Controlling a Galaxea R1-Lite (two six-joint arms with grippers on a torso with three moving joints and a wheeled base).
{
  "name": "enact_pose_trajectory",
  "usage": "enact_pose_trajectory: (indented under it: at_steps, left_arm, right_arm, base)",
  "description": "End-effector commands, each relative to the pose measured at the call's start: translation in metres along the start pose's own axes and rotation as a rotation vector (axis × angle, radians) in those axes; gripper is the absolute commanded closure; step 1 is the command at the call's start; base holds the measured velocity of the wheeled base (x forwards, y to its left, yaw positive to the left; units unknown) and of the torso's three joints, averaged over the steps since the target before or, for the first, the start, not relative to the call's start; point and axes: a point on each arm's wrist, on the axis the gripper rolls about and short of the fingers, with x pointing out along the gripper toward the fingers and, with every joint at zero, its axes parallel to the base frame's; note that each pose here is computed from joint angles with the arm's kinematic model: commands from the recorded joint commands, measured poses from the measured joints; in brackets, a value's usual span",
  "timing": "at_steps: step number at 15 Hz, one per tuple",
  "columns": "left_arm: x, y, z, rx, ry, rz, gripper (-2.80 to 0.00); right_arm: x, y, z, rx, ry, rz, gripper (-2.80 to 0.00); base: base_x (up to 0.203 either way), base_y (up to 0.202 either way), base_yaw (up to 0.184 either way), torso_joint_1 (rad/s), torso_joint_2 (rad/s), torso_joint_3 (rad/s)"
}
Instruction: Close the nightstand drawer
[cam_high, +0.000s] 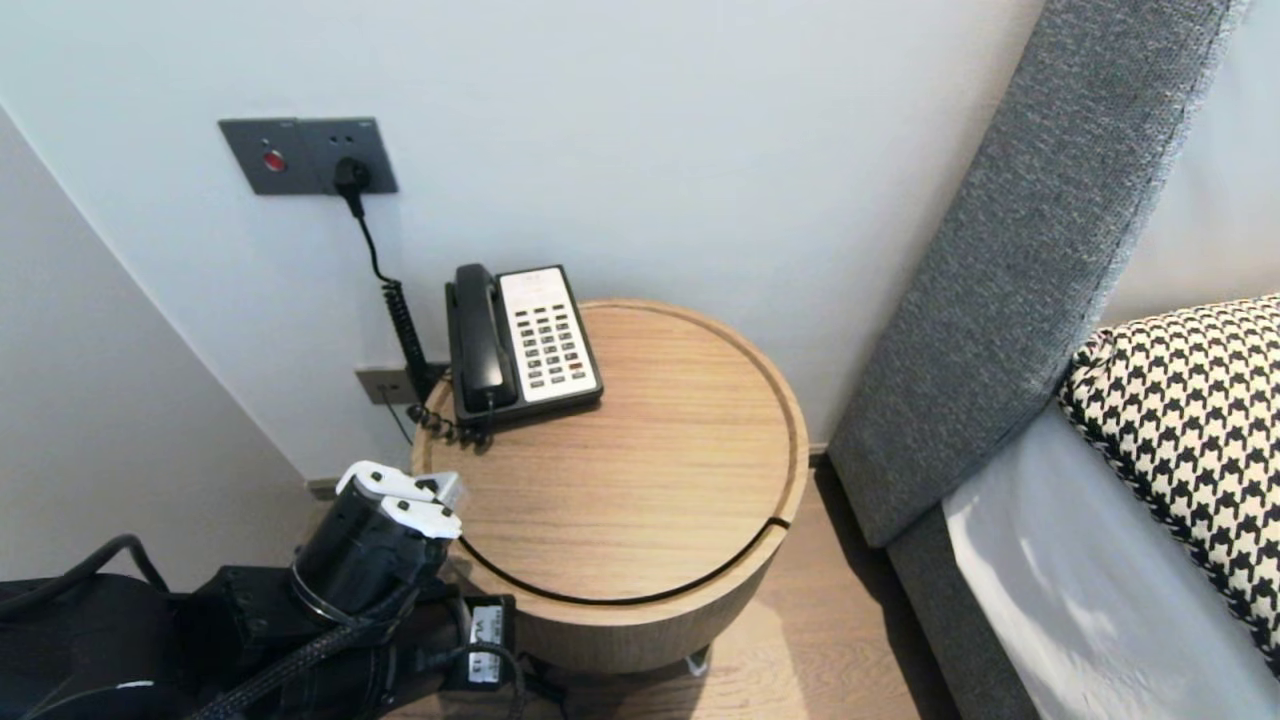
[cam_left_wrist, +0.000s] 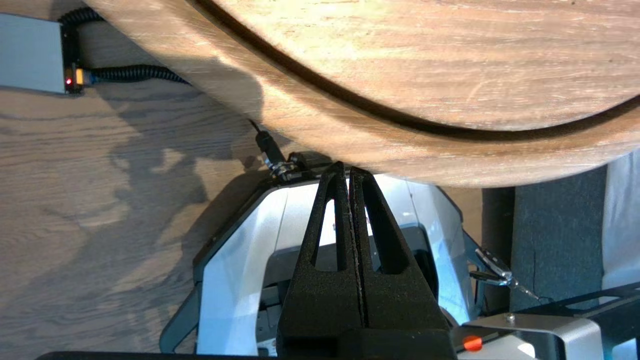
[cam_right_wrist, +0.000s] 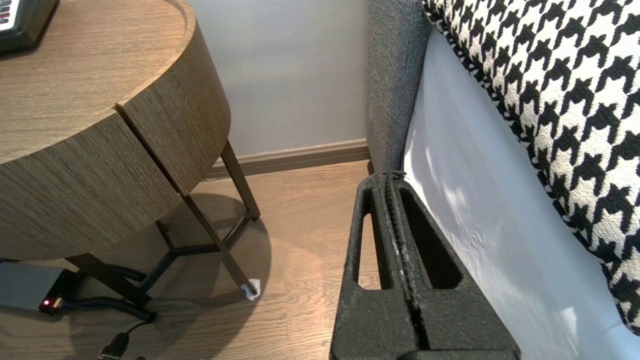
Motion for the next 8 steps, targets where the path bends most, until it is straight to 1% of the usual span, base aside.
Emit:
enact_pose_trajectory:
  at_steps: [1, 2, 4, 5, 6, 8]
  left_arm:
    - [-0.014, 0.006, -0.005, -0.006, -0.016, -0.008, 0.0]
    - [-0.021, 0.011, -0.008, -0.008, -0.023, -0.012, 0.0]
    - [-0.042, 0.029, -0.018, -0.03, -0.054, -0.005, 0.0]
    - [-0.053, 0.041, -0.021, -0.051, -0.08, 0.011, 0.0]
    - [-0.064, 0.052, -0.022, -0.07, -0.115, 0.031, 0.0]
    - [-0.088, 0.078, -0.023, -0.094, -0.211, 0.103, 0.0]
  right_arm:
    - [0.002, 0.0, -0.008, -0.001, 0.028, 0.0, 0.0]
    - [0.002, 0.0, -0.008, -0.001, 0.028, 0.0, 0.0]
    - [0.002, 0.0, -0.008, -0.001, 0.028, 0.0, 0.0]
    - [0.002, 0.0, -0.008, -0.001, 0.028, 0.0, 0.0]
    - [0.002, 0.0, -0.008, -0.001, 0.028, 0.0, 0.0]
    - [0.002, 0.0, -0.008, -0.001, 0.027, 0.0, 0.0]
  base:
    - [0.0, 0.0, 0.0, 0.0, 0.0, 0.0]
    - [0.0, 0.0, 0.0, 0.0, 0.0, 0.0]
    - [0.0, 0.0, 0.0, 0.0, 0.0, 0.0]
    - [0.0, 0.0, 0.0, 0.0, 0.0, 0.0]
    - [0.0, 0.0, 0.0, 0.0, 0.0, 0.0]
    - [0.0, 0.0, 0.0, 0.0, 0.0, 0.0]
